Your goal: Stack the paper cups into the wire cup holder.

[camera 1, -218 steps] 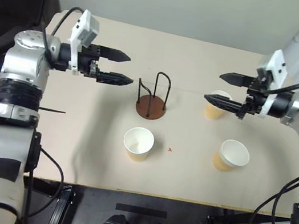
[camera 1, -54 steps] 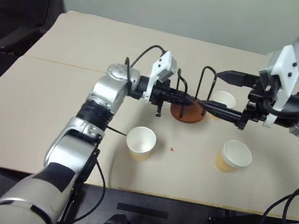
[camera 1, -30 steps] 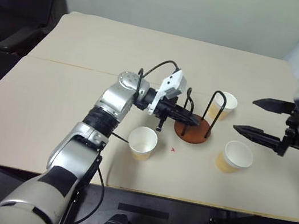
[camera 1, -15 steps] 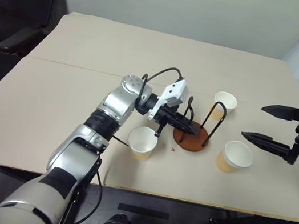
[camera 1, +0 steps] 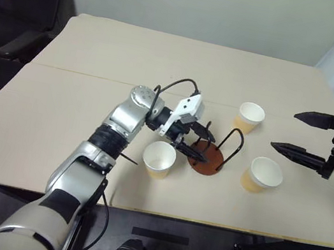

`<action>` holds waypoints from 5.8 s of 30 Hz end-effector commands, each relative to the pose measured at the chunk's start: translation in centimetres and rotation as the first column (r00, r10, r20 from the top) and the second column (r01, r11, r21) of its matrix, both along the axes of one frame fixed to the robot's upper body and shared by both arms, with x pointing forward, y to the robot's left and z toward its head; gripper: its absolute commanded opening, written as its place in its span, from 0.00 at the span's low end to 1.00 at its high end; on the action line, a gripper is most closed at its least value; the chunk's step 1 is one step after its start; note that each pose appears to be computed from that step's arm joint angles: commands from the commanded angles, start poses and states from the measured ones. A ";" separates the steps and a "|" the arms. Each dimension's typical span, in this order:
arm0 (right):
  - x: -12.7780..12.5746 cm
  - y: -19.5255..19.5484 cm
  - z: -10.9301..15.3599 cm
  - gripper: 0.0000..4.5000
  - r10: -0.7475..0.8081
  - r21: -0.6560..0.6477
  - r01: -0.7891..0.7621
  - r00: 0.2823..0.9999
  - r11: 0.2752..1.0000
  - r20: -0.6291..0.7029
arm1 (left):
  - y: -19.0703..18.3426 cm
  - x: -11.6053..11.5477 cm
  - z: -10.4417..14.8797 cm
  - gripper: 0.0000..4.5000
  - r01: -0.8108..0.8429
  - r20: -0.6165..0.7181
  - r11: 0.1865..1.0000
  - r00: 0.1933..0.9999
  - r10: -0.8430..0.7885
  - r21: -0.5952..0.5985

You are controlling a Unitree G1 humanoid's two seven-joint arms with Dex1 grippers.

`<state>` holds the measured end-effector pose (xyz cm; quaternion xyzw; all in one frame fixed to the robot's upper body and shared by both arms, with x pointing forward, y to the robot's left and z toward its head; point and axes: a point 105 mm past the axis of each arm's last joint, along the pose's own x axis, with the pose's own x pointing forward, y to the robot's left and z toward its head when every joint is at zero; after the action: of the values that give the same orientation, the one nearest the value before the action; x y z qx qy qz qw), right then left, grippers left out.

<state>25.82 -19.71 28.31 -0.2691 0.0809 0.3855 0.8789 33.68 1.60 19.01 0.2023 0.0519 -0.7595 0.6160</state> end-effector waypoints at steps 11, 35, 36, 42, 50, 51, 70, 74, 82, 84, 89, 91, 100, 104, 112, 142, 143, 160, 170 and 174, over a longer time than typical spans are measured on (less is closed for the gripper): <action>0.0 0.2 0.9 0.97 0.011 -0.007 -0.011 0.999 1.000 0.048 | 0.4 -0.8 0.6 0.99 0.049 0.040 0.998 0.998 -0.050 0.041; 0.3 0.5 0.9 0.97 0.032 -0.012 -0.032 0.999 0.999 0.035 | 1.7 -0.2 0.5 0.99 0.011 0.082 0.995 0.996 -0.019 0.102; 0.3 0.5 0.9 0.97 0.033 -0.013 -0.032 0.999 0.999 0.034 | 1.8 -0.1 0.6 0.99 0.005 0.084 0.995 0.996 -0.014 0.102; 0.2 0.4 1.0 0.97 0.035 -0.013 -0.034 0.999 0.999 0.028 | 2.9 0.4 1.1 0.99 -0.021 0.080 0.993 0.997 0.012 0.120; 0.3 0.4 1.0 0.97 0.040 -0.015 -0.039 0.999 0.999 0.024 | 4.5 0.9 1.7 0.99 -0.049 0.028 0.991 0.999 0.046 0.127; 0.3 0.4 1.0 0.97 0.040 -0.016 -0.040 0.999 0.999 0.024 | 4.7 1.0 1.8 0.99 -0.054 0.026 0.991 0.998 0.051 0.125; 2.3 0.8 1.7 0.97 0.056 -0.008 -0.056 0.994 0.998 0.092 | 9.3 2.7 7.0 0.99 -0.239 0.036 0.971 0.970 0.239 -0.012; 3.4 1.1 0.9 0.97 0.069 -0.007 -0.069 0.994 0.998 0.080 | 10.0 2.0 7.4 0.99 -0.241 0.048 0.970 0.969 0.242 -0.017; 6.7 2.2 -1.6 0.97 0.132 -0.148 -0.120 0.988 0.982 0.079 | 11.3 0.8 7.6 0.99 -0.276 0.053 0.961 0.959 0.277 -0.022; 7.7 2.6 -2.4 0.97 0.142 -0.186 -0.127 0.987 0.974 0.070 | 11.4 0.6 7.7 0.99 -0.277 0.053 0.961 0.959 0.278 -0.022; 9.5 3.0 -3.3 0.97 0.159 -0.255 -0.138 0.985 0.957 0.064 | 11.5 0.5 7.7 0.99 -0.288 0.052 0.957 0.956 0.289 -0.026; 10.2 3.2 -3.5 0.97 0.161 -0.270 -0.138 0.985 0.953 0.065 | 11.7 0.5 7.7 0.99 -0.297 0.054 0.955 0.953 0.298 -0.026; 12.4 2.4 -4.1 0.97 0.151 -0.357 -0.120 0.987 0.926 0.061 | 12.2 0.8 7.9 0.99 -0.325 0.066 0.945 0.943 0.327 -0.034; 13.7 1.6 -4.3 0.97 0.131 -0.432 -0.082 0.988 0.898 0.085 | 12.3 0.8 7.9 0.99 -0.332 0.068 0.942 0.940 0.334 -0.038; 15.1 0.7 -5.6 0.97 0.138 -0.526 -0.074 0.987 0.847 0.084 | 12.4 0.9 7.6 0.99 -0.338 0.066 0.940 0.938 0.340 -0.039; 12.2 0.9 -2.7 0.00 0.262 -0.555 -0.236 0.965 0.798 -0.033 | 12.4 1.2 6.9 1.00 -0.334 0.065 0.942 0.940 0.335 -0.022; 11.3 1.2 -1.7 0.00 0.280 -0.559 -0.245 0.960 0.792 -0.023 | 12.4 1.2 6.9 1.00 -0.333 0.065 0.943 0.940 0.334 -0.022; 1.4 11.0 4.9 0.00 0.557 -0.441 -0.494 0.831 0.749 0.014 | 12.5 0.5 7.9 1.00 -0.272 0.083 0.962 0.959 0.272 -0.021; 3.0 10.1 1.0 0.00 0.541 -0.542 -0.492 0.837 0.681 -0.080 | 12.8 0.3 7.8 1.00 -0.275 0.102 0.961 0.956 0.275 -0.013; 3.4 9.8 0.6 0.00 0.545 -0.565 -0.498 0.832 0.657 -0.099 | 13.1 0.1 7.9 1.00 -0.271 0.113 0.963 0.956 0.270 -0.006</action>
<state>29.41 -9.84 28.43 -0.5281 0.0852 0.5729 0.6210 34.63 14.63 25.79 0.2194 0.0674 -0.6423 0.7313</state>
